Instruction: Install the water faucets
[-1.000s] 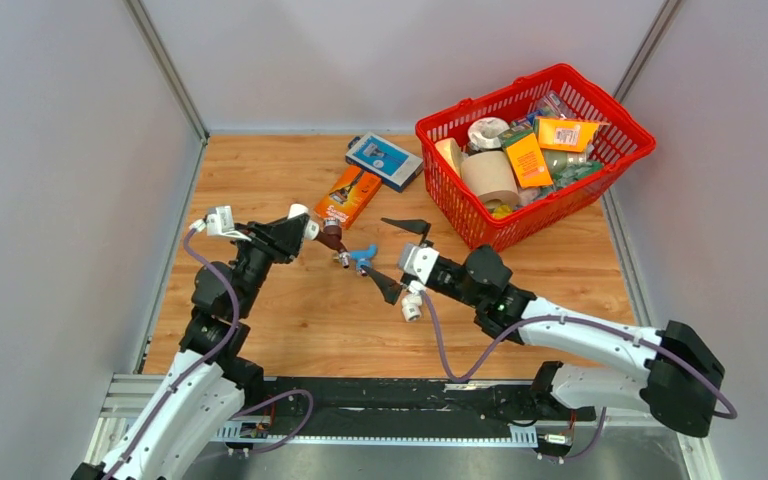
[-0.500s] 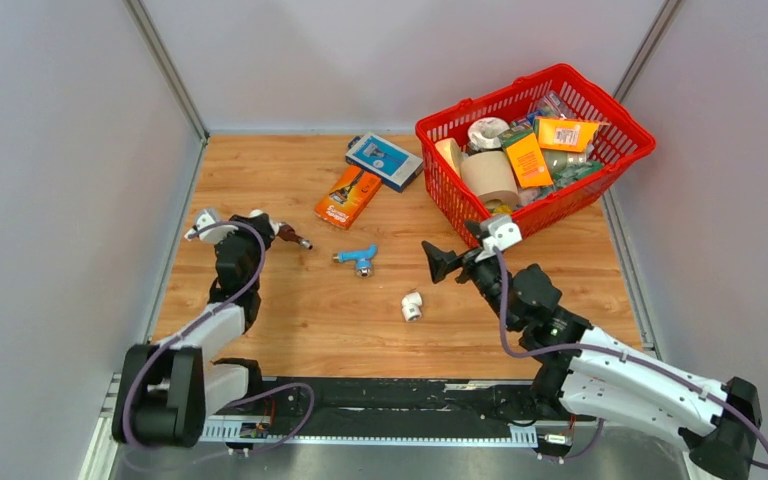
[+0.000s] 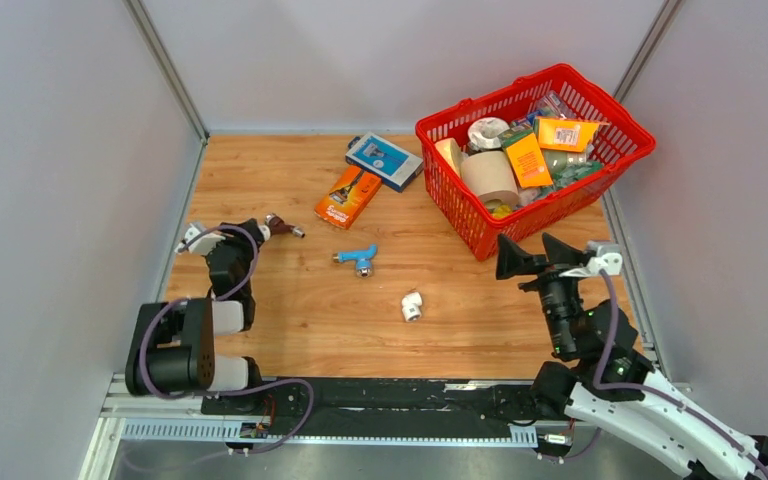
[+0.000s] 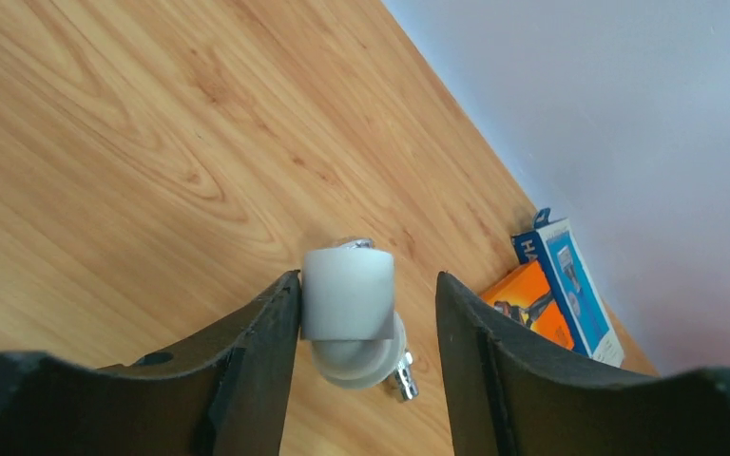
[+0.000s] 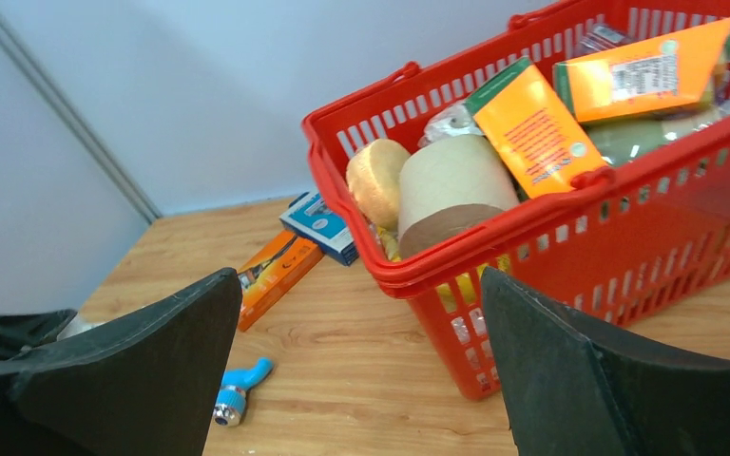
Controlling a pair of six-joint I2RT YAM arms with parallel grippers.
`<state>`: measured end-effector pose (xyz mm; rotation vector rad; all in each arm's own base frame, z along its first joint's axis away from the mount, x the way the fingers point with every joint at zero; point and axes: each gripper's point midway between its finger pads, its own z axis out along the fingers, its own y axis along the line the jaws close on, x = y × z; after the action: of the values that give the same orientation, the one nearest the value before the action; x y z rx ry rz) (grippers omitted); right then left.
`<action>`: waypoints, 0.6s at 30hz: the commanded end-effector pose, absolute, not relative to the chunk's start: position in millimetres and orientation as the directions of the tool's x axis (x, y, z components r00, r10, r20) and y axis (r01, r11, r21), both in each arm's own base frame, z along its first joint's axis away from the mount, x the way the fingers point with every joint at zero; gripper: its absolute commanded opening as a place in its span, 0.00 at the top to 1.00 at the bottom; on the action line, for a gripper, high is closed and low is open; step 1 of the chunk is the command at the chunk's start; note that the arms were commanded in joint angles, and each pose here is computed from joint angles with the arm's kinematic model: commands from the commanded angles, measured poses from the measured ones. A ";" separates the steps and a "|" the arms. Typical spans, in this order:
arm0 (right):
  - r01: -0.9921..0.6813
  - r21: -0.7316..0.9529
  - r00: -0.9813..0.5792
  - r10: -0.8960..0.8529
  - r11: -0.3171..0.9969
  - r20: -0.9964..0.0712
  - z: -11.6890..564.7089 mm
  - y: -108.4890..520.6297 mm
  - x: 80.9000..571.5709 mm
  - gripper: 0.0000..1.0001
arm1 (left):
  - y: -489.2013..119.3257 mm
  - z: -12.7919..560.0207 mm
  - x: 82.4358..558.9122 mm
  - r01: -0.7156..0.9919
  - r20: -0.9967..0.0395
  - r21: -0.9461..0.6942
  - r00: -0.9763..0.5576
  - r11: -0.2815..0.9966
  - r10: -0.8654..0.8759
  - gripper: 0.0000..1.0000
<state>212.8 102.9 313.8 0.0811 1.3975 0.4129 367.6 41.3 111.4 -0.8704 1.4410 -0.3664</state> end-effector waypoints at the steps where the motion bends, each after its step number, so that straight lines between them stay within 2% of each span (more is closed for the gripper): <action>1: -0.102 0.354 0.112 0.365 0.930 -0.924 303.0 69.6 208.9 0.00 | 48.2 122.0 355.5 -0.351 -0.784 -0.596 0.059 0.722 -0.618 0.39; 2: -0.086 0.361 0.115 0.369 0.929 -0.922 303.6 65.1 208.0 0.00 | 53.8 142.7 356.1 -0.353 -0.797 -0.588 0.095 0.728 -0.597 0.39; 3: -0.071 0.367 0.114 0.373 0.928 -0.921 303.6 61.3 207.2 0.00 | 55.6 130.5 348.6 -0.406 -0.806 -0.553 0.037 0.728 -0.591 0.39; 4: -0.057 0.374 0.113 0.379 0.926 -0.919 304.0 58.1 206.4 0.00 | 60.5 147.7 348.0 -0.410 -0.820 -0.541 0.063 0.735 -0.568 0.38; 5: -0.044 0.376 0.110 0.379 0.925 -0.919 303.3 55.4 205.9 0.00 | 61.7 138.3 340.1 -0.450 -0.826 -0.508 0.012 0.735 -0.564 0.38; 6: -0.031 0.378 0.108 0.379 0.925 -0.919 303.4 52.4 205.4 0.00 | 67.0 155.4 338.4 -0.457 -0.840 -0.498 0.041 0.737 -0.541 0.38; 7: -0.019 0.377 0.105 0.377 0.926 -0.920 303.6 50.2 205.1 0.00 | 69.2 144.8 329.9 -0.502 -0.838 -0.470 -0.004 0.726 -0.545 0.37; 8: -0.015 0.374 0.104 0.374 0.927 -0.922 304.3 48.8 204.5 0.00 | 73.9 156.8 327.1 -0.519 -0.842 -0.470 0.020 0.714 -0.540 0.37; 11: 0.004 0.374 0.107 0.371 0.928 -0.922 308.0 41.8 202.3 0.00 | 76.5 165.0 312.6 -0.566 -0.845 -0.422 -0.038 0.708 -0.534 0.36; 13: 0.010 0.379 0.114 0.375 0.925 -0.920 313.8 36.9 199.9 0.00 | 72.1 174.7 301.1 -0.555 -0.851 -0.393 -0.082 0.733 -0.518 0.35; 17: 0.028 0.381 0.134 0.374 0.924 -0.918 324.2 25.2 195.2 0.00 | 67.1 217.7 276.0 -0.503 -0.873 -0.402 -0.040 0.765 -0.486 0.34; 18: 0.047 0.389 0.143 0.379 0.920 -0.914 325.2 20.0 194.1 0.00 | 63.3 233.4 269.4 -0.457 -0.902 -0.363 -0.046 0.812 -0.429 0.34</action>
<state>202.0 43.1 310.3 0.2969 1.4450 0.2765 301.7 65.7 204.2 -0.8351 1.6130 -0.0448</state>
